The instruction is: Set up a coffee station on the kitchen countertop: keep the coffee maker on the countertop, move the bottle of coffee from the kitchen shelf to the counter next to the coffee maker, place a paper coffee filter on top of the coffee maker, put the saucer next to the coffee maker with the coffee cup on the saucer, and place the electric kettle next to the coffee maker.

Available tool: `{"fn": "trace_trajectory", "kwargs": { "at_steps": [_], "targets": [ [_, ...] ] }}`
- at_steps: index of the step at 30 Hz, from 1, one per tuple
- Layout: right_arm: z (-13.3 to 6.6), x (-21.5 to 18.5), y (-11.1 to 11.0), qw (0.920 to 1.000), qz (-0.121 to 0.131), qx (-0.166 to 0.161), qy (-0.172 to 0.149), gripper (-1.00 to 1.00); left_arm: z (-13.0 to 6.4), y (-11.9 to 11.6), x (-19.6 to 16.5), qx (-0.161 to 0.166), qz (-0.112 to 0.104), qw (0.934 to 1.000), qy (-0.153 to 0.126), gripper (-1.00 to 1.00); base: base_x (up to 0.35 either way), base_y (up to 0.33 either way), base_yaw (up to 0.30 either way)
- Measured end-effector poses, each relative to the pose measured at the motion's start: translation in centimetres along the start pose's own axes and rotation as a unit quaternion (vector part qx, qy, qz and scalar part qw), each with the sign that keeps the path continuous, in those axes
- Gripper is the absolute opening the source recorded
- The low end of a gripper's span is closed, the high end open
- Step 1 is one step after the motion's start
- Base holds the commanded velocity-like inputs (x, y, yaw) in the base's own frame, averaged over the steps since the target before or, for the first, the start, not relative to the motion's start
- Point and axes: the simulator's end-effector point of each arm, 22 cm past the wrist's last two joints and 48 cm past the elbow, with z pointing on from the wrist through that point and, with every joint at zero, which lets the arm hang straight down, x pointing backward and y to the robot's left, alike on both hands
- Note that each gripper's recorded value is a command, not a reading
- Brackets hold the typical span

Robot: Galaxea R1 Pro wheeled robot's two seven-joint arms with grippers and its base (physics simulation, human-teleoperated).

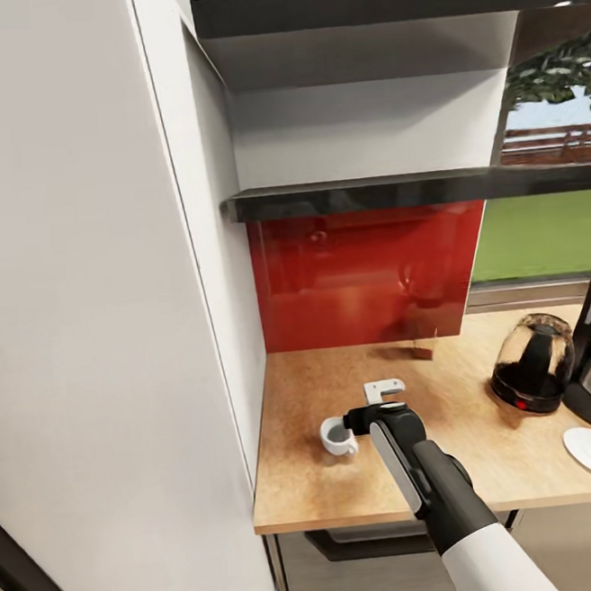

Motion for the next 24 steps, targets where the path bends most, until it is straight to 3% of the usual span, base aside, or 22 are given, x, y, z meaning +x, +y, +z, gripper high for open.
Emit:
{"fn": "trace_trajectory", "kwargs": {
  "at_steps": [24],
  "targets": [
    [1.1, 2.2, 0.5, 0.9996, -0.006, -0.002, 0.028, 1.00, 0.0, 0.1, 0.0, -0.001, -0.001, 1.0000, 0.001, 1.00, 0.058, 0.017, 0.000]
  ]
}}
